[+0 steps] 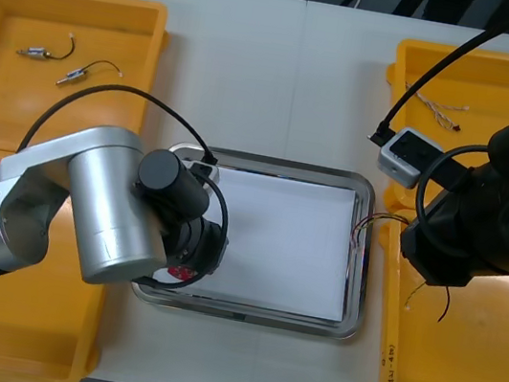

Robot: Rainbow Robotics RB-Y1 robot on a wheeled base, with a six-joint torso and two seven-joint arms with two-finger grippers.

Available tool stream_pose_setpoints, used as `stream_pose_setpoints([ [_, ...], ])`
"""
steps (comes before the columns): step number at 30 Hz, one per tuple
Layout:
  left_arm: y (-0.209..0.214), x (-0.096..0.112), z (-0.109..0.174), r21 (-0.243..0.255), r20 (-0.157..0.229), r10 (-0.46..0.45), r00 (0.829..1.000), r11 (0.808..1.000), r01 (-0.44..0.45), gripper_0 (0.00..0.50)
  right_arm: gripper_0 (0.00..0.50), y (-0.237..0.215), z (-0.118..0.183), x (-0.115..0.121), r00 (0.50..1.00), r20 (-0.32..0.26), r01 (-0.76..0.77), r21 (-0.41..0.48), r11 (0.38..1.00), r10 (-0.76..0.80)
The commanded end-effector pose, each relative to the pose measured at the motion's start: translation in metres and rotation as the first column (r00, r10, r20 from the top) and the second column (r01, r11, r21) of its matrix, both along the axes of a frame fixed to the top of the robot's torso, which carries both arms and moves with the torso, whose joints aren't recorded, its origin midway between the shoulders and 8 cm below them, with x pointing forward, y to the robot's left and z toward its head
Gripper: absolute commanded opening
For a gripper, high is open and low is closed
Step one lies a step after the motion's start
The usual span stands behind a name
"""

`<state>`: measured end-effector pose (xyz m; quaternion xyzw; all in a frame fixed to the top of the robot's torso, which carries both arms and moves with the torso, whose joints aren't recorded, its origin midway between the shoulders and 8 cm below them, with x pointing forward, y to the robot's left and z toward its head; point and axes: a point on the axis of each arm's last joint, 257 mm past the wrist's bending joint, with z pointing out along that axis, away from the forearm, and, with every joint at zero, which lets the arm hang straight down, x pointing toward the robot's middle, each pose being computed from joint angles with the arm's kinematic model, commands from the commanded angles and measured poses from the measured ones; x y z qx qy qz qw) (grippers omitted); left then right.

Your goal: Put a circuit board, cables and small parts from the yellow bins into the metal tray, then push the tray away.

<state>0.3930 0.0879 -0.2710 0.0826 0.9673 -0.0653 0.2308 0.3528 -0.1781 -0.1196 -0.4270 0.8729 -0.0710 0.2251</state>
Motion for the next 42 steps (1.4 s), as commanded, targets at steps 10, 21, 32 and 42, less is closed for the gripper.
stream_pose_setpoints([
  [10, 0.023, 0.023, 0.090, -0.090, -0.018, 0.095, 0.995, 0.991, -0.096, 0.500, 0.000, 0.055, -0.010, -0.008, 0.978, 0.028, -0.202, -0.084, 0.976, 0.205],
  [21, 0.095, 0.030, 0.125, 0.000, -0.010, 0.169, 0.986, 0.986, -0.169, 0.500, 0.000, 0.095, -0.049, -0.012, 0.962, -0.026, -0.273, -0.132, 0.953, 0.272],
  [32, 0.157, 0.049, 0.159, -0.027, 0.008, 0.265, 0.964, 0.964, -0.265, 0.500, 0.000, 0.108, -0.088, -0.008, 0.916, -0.103, -0.402, -0.213, 0.891, 0.388],
  [42, 0.217, 0.071, 0.170, 0.043, 0.013, 0.278, 0.961, 0.960, -0.278, 0.500, 0.000, 0.123, -0.104, -0.003, 0.841, -0.109, -0.538, -0.251, 0.804, 0.529],
])
